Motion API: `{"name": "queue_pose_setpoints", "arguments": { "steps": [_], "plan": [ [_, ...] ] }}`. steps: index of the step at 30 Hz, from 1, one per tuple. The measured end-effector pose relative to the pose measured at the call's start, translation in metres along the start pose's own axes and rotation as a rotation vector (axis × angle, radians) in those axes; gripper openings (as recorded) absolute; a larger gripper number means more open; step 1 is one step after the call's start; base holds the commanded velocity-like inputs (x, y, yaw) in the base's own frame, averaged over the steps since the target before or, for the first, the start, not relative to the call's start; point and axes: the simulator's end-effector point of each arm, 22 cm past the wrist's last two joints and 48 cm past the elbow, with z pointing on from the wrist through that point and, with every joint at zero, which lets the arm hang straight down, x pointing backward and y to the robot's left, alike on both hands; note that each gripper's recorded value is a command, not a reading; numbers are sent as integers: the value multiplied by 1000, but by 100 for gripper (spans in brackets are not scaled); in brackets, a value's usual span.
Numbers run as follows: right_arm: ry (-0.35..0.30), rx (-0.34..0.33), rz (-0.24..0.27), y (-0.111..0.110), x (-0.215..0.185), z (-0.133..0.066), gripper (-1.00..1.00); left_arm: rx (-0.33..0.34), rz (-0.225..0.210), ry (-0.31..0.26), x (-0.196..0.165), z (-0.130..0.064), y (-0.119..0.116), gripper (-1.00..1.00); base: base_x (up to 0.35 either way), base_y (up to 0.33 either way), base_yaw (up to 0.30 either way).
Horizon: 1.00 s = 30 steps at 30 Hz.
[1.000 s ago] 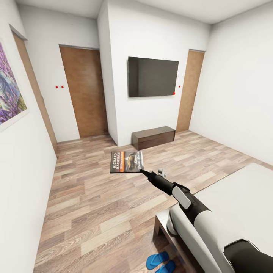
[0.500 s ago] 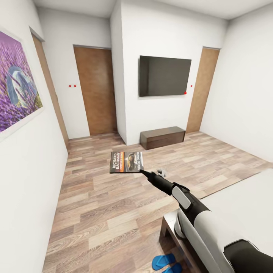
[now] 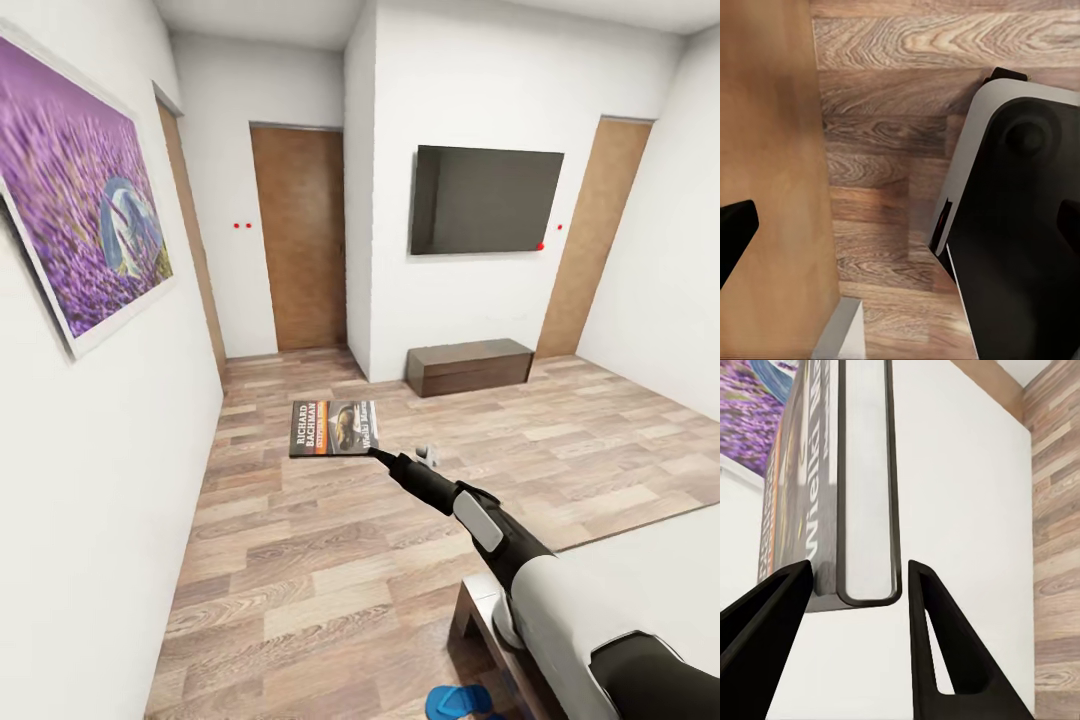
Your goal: In the bedroom, move the book from the bed onto either nightstand, and place the two sandals side by side next to the bed.
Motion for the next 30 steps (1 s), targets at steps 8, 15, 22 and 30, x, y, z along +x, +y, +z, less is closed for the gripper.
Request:
{"name": "queue_pose_setpoints", "arguments": {
  "steps": [8, 15, 22, 30],
  "plan": [
    [0, 1, 0, 0, 0, 0, -100, 1, 0, -1, 0, 0, 0, 100, 0, 0, 283],
    [1, 2, 0, 0, 0, 0, -100, 1, 0, -1, 0, 0, 0, 100, 0, 0, 284],
    [-3, -3, 0, 0, -1, -1, -100, 2, 0, -1, 0, 0, -1, 100, 0, 0, 283],
    [-6, -7, 3, 1, -3, -1, -100, 2, 1, -2, 0, 0, -1, 100, 34, 0, 133]
  ]
}}
